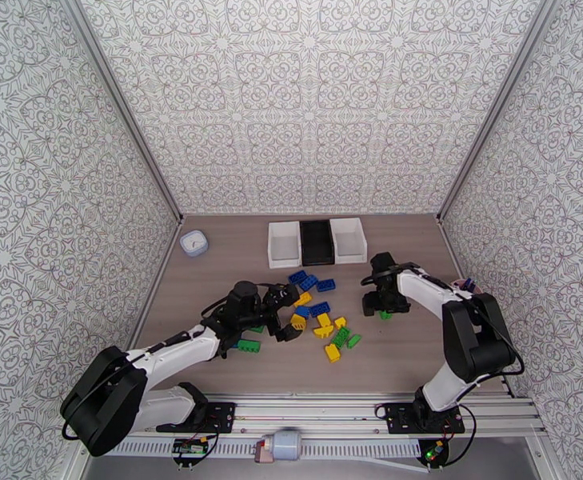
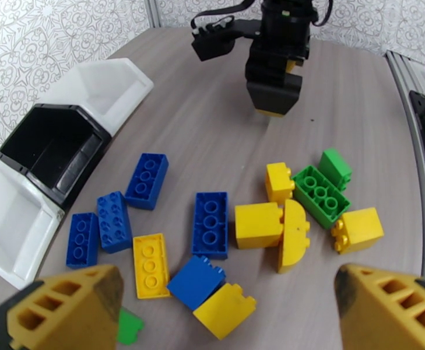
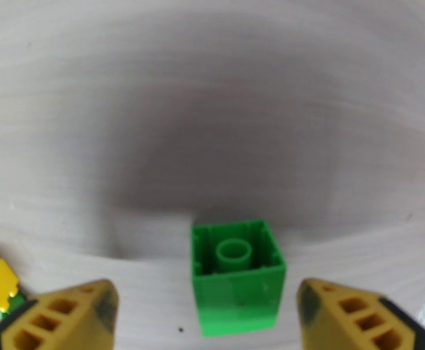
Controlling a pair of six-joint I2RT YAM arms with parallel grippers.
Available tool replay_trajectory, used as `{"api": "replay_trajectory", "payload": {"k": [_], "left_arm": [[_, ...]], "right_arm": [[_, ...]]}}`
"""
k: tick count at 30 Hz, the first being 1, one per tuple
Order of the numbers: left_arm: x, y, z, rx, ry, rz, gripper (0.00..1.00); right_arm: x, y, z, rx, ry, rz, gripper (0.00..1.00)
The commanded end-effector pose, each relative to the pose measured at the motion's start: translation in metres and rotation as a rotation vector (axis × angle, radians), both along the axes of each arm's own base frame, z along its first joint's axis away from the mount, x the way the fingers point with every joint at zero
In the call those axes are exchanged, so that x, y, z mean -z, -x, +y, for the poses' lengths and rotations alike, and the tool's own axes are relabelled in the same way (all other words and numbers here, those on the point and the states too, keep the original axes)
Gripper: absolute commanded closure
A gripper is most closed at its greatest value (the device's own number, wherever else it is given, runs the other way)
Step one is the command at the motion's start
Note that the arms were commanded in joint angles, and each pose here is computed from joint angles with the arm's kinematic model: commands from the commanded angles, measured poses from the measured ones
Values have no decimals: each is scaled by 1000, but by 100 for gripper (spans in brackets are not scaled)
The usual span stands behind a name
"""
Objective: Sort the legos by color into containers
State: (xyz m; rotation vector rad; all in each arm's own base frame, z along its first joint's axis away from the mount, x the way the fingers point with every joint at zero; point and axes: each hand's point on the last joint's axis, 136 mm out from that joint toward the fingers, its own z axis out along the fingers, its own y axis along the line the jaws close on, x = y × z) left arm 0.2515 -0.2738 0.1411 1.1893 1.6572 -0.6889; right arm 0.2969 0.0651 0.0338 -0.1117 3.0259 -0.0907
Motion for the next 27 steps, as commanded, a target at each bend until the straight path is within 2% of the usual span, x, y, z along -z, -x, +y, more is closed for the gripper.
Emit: {"api": "replay_trajectory", "payload": {"k": [1, 6, 11, 19, 27], "left_arm": [[-7, -3, -4, 3, 9, -25, 0], [-12, -10, -4, -42, 48, -21, 0], [-15, -16, -6, -67, 67, -23, 0], [-17, -43, -8, -208, 118, -31, 0], [-22, -66, -12, -332, 151, -34, 0]], "right_arm": [[-1, -2, 3, -30, -1, 19, 31], [1, 1, 0, -43, 14, 32, 46], [-3, -3, 0, -27, 11, 11, 72], [-32, -45, 30, 7, -130, -169, 74], [-89, -126, 54, 42, -206, -469, 74]]}}
